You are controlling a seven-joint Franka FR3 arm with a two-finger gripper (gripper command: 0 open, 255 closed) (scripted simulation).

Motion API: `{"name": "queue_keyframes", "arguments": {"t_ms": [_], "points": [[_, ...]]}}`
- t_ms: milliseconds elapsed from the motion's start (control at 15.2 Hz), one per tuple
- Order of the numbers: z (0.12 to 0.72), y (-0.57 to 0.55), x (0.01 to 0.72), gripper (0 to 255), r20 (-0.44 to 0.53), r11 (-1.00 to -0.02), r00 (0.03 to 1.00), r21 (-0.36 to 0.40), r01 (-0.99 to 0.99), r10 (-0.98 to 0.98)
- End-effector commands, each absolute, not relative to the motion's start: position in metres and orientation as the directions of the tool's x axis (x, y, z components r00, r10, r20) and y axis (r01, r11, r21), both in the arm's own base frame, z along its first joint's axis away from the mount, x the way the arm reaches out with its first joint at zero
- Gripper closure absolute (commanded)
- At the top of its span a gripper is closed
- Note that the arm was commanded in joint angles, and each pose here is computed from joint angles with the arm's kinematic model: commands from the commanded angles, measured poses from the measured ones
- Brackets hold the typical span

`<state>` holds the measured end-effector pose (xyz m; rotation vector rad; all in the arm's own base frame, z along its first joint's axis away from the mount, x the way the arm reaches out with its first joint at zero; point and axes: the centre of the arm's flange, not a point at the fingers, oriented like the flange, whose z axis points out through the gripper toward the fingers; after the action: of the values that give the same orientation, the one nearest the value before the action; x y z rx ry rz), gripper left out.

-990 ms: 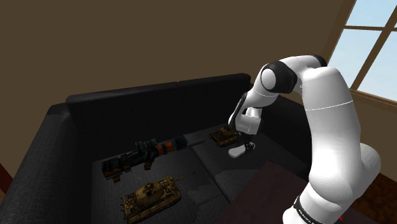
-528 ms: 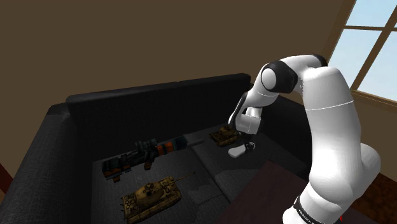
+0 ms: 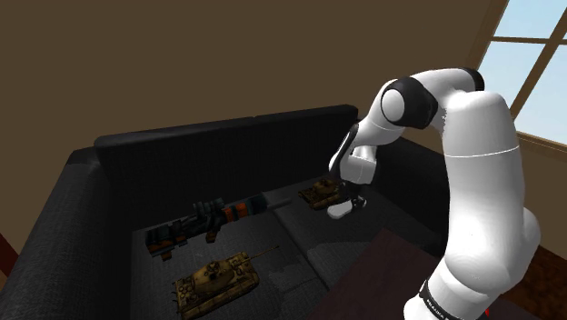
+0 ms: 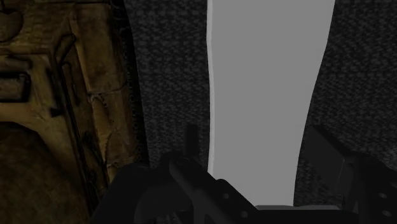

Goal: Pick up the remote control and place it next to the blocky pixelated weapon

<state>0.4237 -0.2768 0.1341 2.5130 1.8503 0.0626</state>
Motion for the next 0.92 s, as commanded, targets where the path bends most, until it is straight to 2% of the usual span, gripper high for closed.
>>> {"name": "queue_keyframes", "arguments": {"t_ms": [0,858], "points": [[0.145,-0.277,0.424,255,0.020,-0.297,0.296,0.040,0.954,0.955],[0.214,-0.277,0.424,255,0.020,-0.297,0.296,0.040,0.954,0.955]]}}
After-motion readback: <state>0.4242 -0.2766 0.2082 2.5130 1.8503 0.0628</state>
